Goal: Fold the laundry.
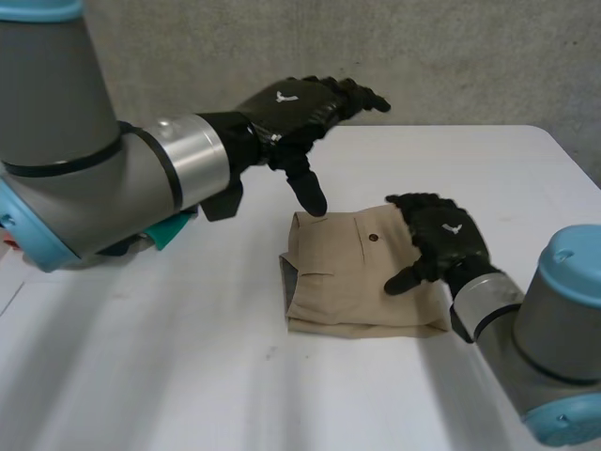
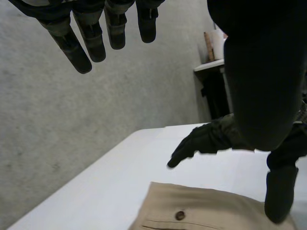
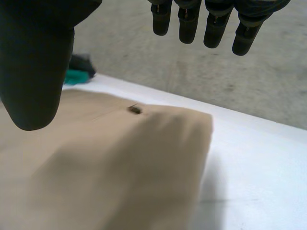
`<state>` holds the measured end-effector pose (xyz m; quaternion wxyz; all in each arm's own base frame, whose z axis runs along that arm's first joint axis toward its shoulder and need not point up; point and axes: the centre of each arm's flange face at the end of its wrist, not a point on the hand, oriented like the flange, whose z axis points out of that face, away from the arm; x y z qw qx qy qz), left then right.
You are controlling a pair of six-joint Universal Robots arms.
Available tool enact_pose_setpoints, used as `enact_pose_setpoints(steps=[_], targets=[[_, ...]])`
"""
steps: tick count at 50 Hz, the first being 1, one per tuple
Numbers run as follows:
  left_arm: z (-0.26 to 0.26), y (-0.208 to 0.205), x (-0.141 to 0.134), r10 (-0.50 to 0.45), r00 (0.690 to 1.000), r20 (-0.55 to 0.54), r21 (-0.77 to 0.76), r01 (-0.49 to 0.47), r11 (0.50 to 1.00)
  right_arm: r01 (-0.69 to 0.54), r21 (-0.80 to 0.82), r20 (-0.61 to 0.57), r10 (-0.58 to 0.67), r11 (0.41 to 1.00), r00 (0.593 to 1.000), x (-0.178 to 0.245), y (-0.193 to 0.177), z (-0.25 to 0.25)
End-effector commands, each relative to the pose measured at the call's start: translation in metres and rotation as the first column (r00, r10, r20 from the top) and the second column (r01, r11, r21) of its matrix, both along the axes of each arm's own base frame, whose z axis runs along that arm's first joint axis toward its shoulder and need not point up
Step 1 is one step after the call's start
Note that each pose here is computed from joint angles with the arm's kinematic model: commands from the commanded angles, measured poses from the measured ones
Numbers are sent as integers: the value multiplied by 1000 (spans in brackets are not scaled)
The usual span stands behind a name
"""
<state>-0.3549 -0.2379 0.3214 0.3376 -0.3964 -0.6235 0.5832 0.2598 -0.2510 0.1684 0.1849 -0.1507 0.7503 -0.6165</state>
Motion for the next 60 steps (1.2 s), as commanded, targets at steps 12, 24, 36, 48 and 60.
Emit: enact_pose_setpoints(steps=[12,24,36,48,60], targets=[[13,4,4,28,999,-24,-50,-29,998,-40,232,51,29,972,998,-20,-4,-51],[13,3,5,32,999,-31,-53,-34,998,9,26,21,-9,1000,1000,-10,-35,-52],[13,-1,6,38,998,-46,-68,-41,997,130,-207,5,-131,970,991,-13,-117,-37],[9,-5,5,41,998,-50,-72,-44,996,427,-254,67,-425,868,903,-78,-242,-38],[0,-19,6,67,997,-44,-63,-70,996,525,-309,107,-520,793,848,-125,-298,-30]])
